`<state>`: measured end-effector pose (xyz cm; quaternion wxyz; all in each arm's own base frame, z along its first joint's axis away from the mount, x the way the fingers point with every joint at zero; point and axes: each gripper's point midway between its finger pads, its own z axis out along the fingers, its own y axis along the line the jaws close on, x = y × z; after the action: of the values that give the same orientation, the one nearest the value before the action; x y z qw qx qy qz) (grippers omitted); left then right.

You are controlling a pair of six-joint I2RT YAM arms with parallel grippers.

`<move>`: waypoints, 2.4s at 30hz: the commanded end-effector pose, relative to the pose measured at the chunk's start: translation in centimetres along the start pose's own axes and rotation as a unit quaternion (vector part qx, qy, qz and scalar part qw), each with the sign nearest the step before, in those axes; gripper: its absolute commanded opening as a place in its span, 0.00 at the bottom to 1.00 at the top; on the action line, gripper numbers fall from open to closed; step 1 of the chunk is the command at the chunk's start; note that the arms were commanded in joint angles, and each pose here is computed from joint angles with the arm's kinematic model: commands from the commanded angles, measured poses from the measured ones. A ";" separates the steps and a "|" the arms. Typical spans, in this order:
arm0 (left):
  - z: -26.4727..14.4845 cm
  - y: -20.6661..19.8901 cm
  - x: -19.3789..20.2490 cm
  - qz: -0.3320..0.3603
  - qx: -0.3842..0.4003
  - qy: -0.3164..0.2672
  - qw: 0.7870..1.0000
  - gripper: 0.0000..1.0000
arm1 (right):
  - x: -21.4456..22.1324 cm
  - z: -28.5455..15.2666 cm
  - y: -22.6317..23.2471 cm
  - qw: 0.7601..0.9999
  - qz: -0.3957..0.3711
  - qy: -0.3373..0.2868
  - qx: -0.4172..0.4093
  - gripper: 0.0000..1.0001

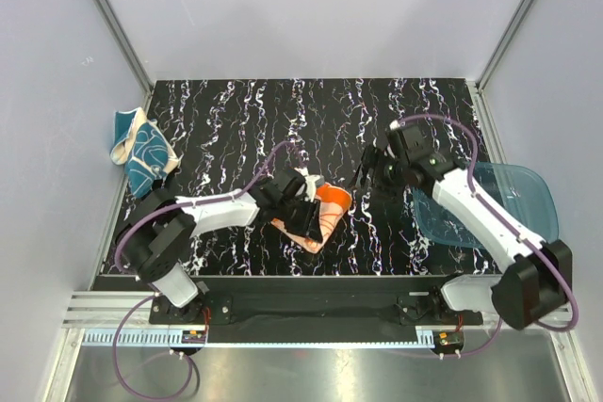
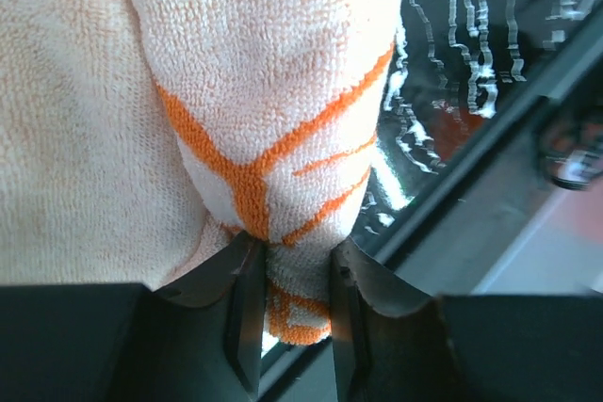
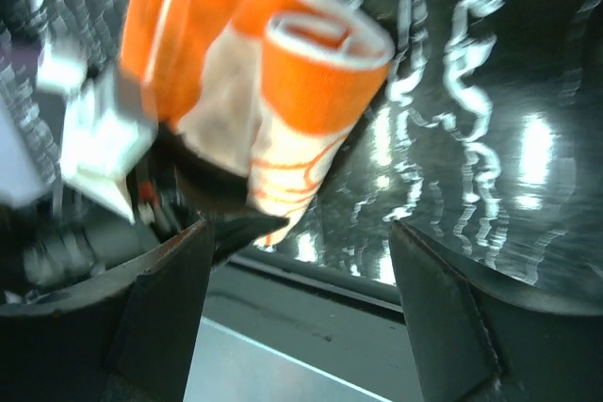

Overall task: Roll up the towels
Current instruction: Roll the towel

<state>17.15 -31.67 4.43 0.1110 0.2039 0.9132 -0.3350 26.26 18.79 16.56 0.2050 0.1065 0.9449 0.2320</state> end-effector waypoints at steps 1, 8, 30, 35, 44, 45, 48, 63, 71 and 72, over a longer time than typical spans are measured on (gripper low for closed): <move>0.0 -1.5 2.0 -0.067 0.097 0.065 0.991 0.27 | 1.5 -0.8 3.8 0.990 -0.013 0.003 -0.142 0.81; -0.1 -0.3 0.6 -0.149 0.155 0.080 0.973 0.28 | 4.9 1.9 2.4 0.982 0.019 0.030 -0.186 0.81; -0.4 1.0 -1.2 -0.281 0.270 0.078 0.918 0.34 | 9.3 11.5 2.5 0.975 0.023 0.076 -0.206 0.66; -0.6 0.8 -1.2 -0.292 0.286 0.077 0.909 0.35 | 9.7 12.5 2.3 0.975 0.025 0.078 -0.206 0.55; -0.7 3.2 -1.1 -0.242 0.136 0.063 0.959 0.56 | 10.4 13.0 1.3 0.981 0.028 0.106 -0.161 0.23; -1.3 2.9 -2.1 -0.225 0.127 0.047 0.965 0.58 | 10.4 12.9 1.2 0.982 0.028 0.108 -0.153 0.22; -2.6 3.3 -2.6 -0.197 0.078 0.031 0.977 0.60 | 10.3 12.5 0.7 0.985 0.026 0.113 -0.125 0.21; -7.5 -2.5 -5.0 0.177 -0.245 -0.158 0.940 0.62 | 10.3 10.4 0.0 0.989 0.017 0.145 -0.019 0.20; -4.0 -5.6 -2.0 0.250 -0.276 -0.150 0.916 0.62 | 10.0 10.0 0.0 0.988 0.012 0.155 0.006 0.16; -3.1 -5.3 -1.6 0.253 -0.282 -0.141 0.915 0.62 | 10.0 9.9 -0.1 0.988 0.012 0.156 0.009 0.17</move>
<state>14.07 -33.13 9.69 0.3277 0.3589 0.8696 -0.0875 22.11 26.32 5.30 0.0590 0.0872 0.9561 0.2733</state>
